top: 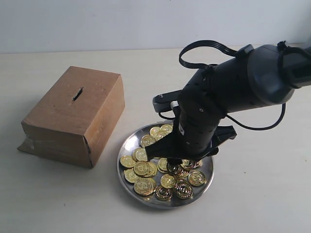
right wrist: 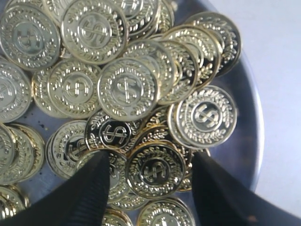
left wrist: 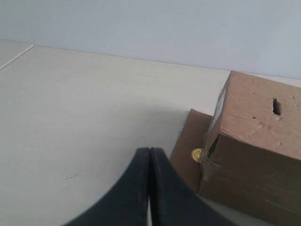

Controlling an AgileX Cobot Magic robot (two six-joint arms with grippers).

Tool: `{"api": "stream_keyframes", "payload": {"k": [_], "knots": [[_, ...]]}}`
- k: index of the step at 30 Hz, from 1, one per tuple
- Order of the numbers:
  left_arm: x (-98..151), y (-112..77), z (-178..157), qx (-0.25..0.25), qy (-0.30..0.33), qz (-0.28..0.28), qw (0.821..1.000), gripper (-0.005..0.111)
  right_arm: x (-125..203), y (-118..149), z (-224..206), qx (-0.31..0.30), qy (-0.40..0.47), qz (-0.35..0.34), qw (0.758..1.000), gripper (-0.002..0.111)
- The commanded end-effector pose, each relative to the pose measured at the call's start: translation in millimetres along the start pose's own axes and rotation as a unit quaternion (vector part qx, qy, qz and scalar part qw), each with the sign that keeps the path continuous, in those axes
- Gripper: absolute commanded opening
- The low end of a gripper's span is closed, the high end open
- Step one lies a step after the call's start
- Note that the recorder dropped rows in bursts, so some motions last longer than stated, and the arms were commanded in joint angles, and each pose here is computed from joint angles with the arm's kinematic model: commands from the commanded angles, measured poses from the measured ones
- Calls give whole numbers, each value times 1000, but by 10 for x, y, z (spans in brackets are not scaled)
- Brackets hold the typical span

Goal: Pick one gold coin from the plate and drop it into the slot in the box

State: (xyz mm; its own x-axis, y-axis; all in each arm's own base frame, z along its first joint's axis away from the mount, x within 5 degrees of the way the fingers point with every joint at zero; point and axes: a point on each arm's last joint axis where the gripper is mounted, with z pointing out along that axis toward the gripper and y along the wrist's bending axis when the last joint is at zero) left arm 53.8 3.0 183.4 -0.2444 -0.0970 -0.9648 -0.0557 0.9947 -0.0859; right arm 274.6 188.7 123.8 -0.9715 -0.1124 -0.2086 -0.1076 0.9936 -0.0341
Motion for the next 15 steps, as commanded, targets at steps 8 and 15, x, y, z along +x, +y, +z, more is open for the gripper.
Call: {"api": "stream_keyframes", "payload": {"k": [8,15], "knots": [[-9,-3,-1,2,-9,-1,1000,0,-15,12,-11,-3,-4,8,1000,51],[-9,-3,-1,2,-9,-1,1000,0,-14,11,-4,-2,-4,7,1000,51]]}}
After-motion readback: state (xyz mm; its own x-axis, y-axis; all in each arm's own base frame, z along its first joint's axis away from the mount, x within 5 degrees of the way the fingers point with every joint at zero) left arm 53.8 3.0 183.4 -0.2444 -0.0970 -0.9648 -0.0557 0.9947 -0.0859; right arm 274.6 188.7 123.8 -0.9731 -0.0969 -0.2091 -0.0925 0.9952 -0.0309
